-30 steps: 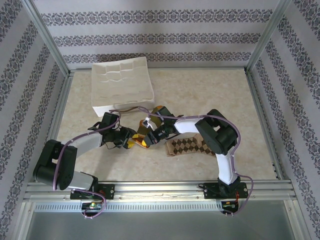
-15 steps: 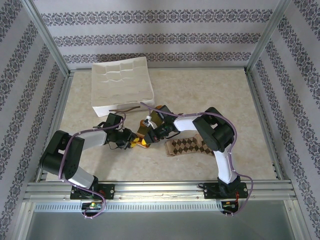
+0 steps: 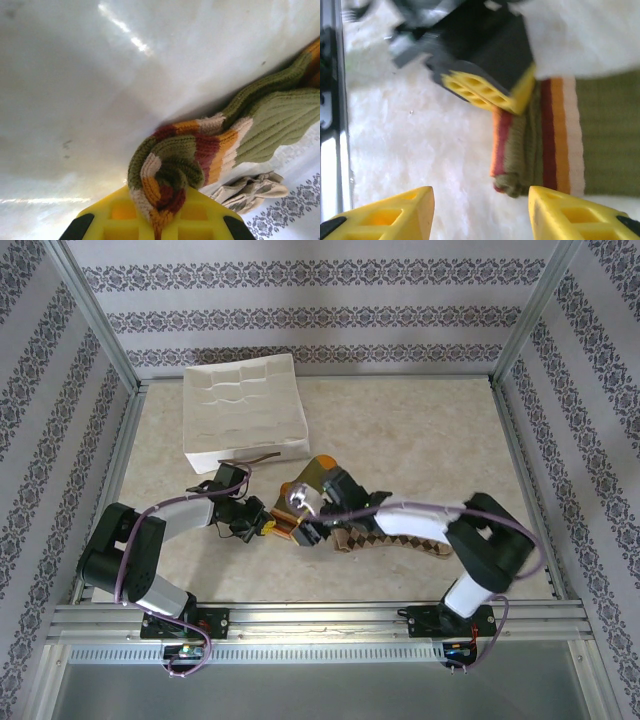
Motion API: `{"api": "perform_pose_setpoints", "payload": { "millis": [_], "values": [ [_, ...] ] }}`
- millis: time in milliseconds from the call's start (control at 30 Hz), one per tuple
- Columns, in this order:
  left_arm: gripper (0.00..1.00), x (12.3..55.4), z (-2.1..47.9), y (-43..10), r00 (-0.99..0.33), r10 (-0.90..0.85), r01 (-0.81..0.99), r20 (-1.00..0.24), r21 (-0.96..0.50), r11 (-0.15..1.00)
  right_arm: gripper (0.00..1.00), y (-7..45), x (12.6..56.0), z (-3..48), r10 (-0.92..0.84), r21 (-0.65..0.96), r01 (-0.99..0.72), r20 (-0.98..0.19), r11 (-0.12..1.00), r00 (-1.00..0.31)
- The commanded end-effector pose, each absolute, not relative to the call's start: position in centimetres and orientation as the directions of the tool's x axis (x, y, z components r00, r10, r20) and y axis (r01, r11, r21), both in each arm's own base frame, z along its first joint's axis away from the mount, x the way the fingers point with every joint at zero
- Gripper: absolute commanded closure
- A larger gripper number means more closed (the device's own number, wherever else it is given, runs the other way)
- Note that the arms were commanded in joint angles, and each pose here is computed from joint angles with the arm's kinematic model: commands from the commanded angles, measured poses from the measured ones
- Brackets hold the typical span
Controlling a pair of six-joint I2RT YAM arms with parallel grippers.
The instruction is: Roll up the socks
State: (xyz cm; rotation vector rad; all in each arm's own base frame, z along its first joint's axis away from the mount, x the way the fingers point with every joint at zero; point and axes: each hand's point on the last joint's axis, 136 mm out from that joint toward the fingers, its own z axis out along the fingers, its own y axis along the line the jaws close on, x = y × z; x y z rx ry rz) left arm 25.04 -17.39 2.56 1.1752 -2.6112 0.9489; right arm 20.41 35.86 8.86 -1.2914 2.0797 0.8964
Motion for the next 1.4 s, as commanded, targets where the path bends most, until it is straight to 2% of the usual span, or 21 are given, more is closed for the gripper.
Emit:
{"api": "perform_pose_setpoints", "payload": {
  "millis": [0, 133, 233, 400, 467, 567, 733, 767, 833, 967, 1033, 1200, 1367],
  "values": [
    [1.00, 22.0, 0.9, -15.6, -0.629, -0.679, -0.778, 0.378, -0.316, 0.544, 0.48, 35.3, 22.1, 8.0, -0.710, -0.182, -0.934, -0.697, 0.308, -0.098],
    [1.00, 22.0, 0.9, -15.6, -0.628, -0.676, -0.778, 0.386, -0.301, 0.551, 0.48, 36.5, 21.9, 7.8, -0.800, -0.435, -0.869, -0.594, 0.234, 0.082],
    [1.00, 21.9, 0.9, -15.7, -0.629, -0.672, -0.777, 0.390, -0.299, 0.554, 0.49, 37.9, 22.2, 7.1, -0.840, -0.526, -0.833, -0.520, 0.171, 0.156],
    [1.00, 22.1, 0.8, -15.7, -0.633, -0.666, -0.774, 0.394, -0.301, 0.557, 0.51, 39.7, 22.6, 5.5, -0.869, -0.577, -0.810, -0.447, 0.101, 0.210],
    [1.00, 22.2, 0.8, -15.7, -0.631, -0.668, -0.775, 0.395, -0.305, 0.553, 0.56, 39.8, 22.7, 4.5, -0.882, -0.580, -0.810, -0.424, 0.087, 0.208],
    [1.00, 22.6, 1.0, -15.8, -0.635, -0.665, -0.773, 0.394, -0.319, 0.548, 0.74, 39.3, 23.1, 3.0, -0.903, -0.573, -0.815, -0.390, 0.087, 0.178],
    [1.00, 23.2, 1.9, -16.2, -0.645, -0.656, -0.764, 0.391, -0.356, 0.539, 0.98, 38.4, 23.1, 1.4, -0.911, -0.472, -0.872, -0.404, 0.131, 0.082],
    [1.00, 23.3, 2.1, -16.2, -0.643, -0.660, -0.765, 0.389, -0.362, 0.533, 1.00, 38.3, 23.0, 1.3, -0.908, -0.443, -0.885, -0.413, 0.140, 0.064],
    [0.88, 23.6, 2.7, -16.1, -0.641, -0.664, -0.765, 0.384, -0.389, 0.513, 1.00, 38.0, 22.6, 0.9, -0.897, -0.357, -0.919, -0.442, 0.167, 0.009],
    [0.57, 24.4, 4.2, -15.5, -0.615, -0.696, -0.776, 0.370, -0.440, 0.452, 1.00, 37.5, 21.5, 0.1, -0.871, -0.170, -0.965, -0.482, 0.200, -0.096],
    [0.46, 25.1, 5.2, -15.3, -0.609, -0.707, -0.771, 0.359, -0.477, 0.422, 1.00, 37.4, 21.0, -0.1, -0.853, -0.073, -0.974, -0.500, 0.216, -0.152],
    [0.36, 26.0, 6.3, -15.0, -0.605, -0.719, -0.752, 0.342, -0.542, 0.375, 1.00, 37.5, 21.1, 0.1, -0.792, 0.144, -0.950, -0.524, 0.279, -0.312],
    [0.40, 26.5, 6.3, -15.8, -0.621, -0.697, -0.724, 0.360, -0.605, 0.332, 1.00, 37.6, 22.4, 0.4, -0.709, 0.338, -0.877, -0.519, 0.343, -0.477]
  ]
}}
